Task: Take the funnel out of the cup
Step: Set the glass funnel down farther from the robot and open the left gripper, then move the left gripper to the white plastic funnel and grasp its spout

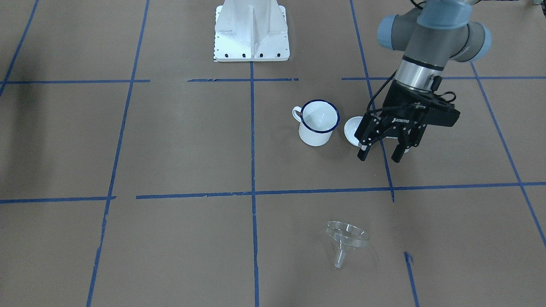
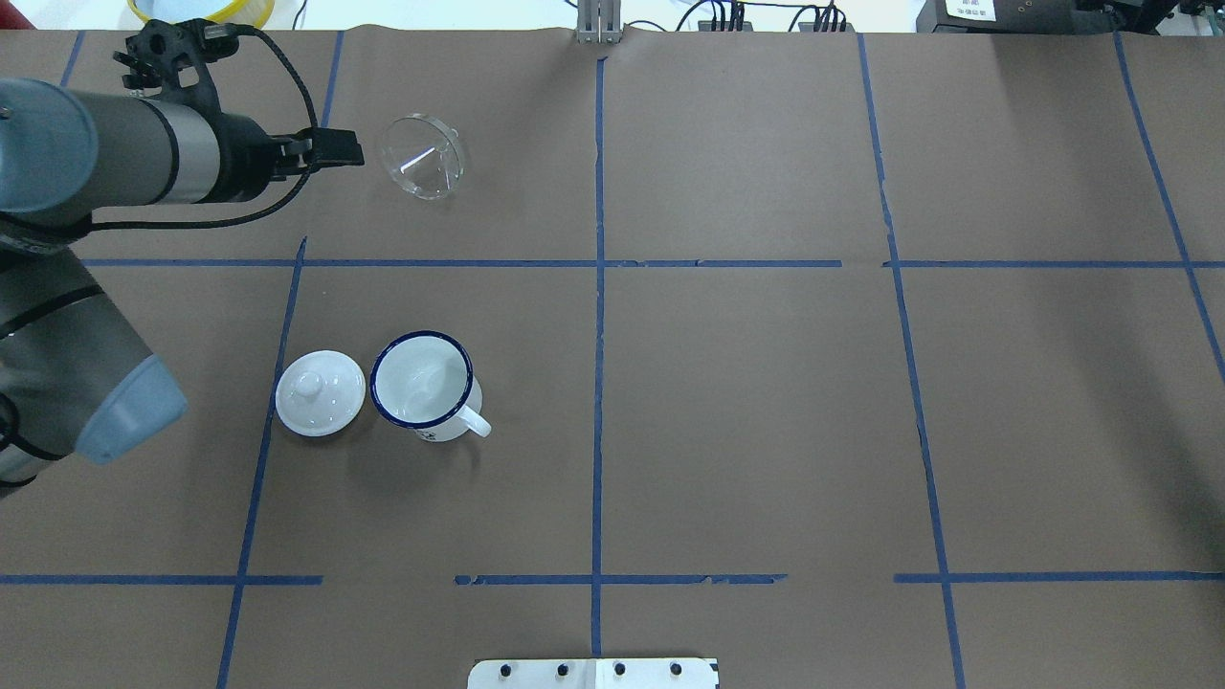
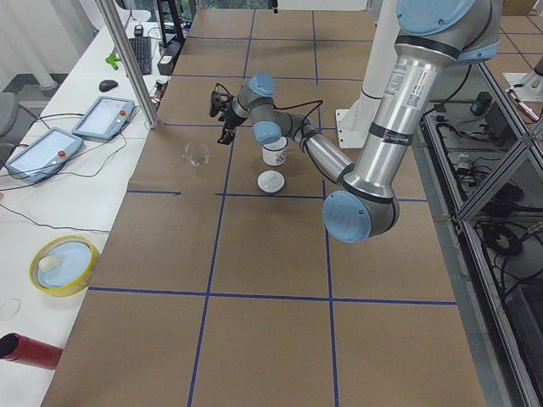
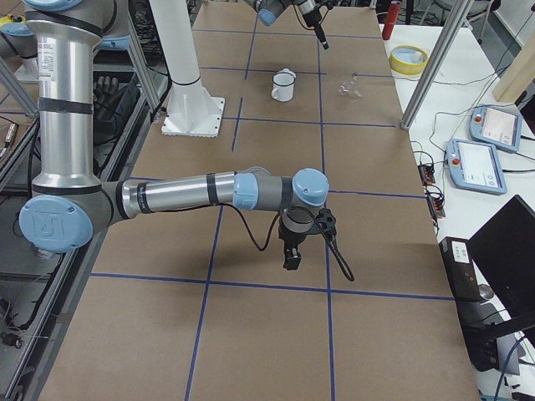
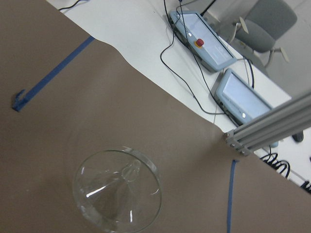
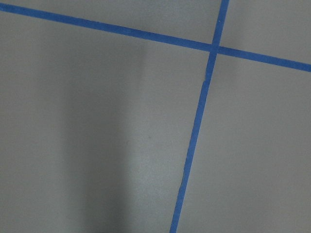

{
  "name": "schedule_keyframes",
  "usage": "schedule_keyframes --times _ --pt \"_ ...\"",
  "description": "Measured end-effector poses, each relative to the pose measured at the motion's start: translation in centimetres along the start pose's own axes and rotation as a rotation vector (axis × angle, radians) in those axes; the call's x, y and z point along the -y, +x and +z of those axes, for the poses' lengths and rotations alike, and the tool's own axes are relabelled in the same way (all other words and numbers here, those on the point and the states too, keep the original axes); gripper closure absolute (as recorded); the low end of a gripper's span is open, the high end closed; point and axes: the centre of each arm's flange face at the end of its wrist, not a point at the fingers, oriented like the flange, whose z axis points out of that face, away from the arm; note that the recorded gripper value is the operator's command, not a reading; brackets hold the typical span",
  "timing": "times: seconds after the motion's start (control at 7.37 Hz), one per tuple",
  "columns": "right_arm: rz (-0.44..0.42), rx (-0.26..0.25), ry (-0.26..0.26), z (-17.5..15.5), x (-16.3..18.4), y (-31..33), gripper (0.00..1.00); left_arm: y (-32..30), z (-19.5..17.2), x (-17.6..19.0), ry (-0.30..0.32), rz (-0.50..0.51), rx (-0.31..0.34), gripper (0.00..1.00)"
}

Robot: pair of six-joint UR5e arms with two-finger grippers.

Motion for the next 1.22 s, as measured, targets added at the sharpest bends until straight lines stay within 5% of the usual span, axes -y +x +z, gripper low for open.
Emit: schedule_keyframes --times 0.27,0.81,1.22 --pt "0.0 0.0 0.0 0.0 0.0 0.0 0.0 -2.5 -2.0 -0.1 -0.134 0.166 0.079 0.0" --pt "0.001 0.0 -0.001 0.0 0.0 0.0 0.0 -4.6 0.3 -8.4 -0.335 0.184 0.17 0.01" --pt "0.0 0.0 0.0 0.0 0.0 0.0 0.0 -3.5 3.8 -13.1 -0.379 0.11 0.171 0.24"
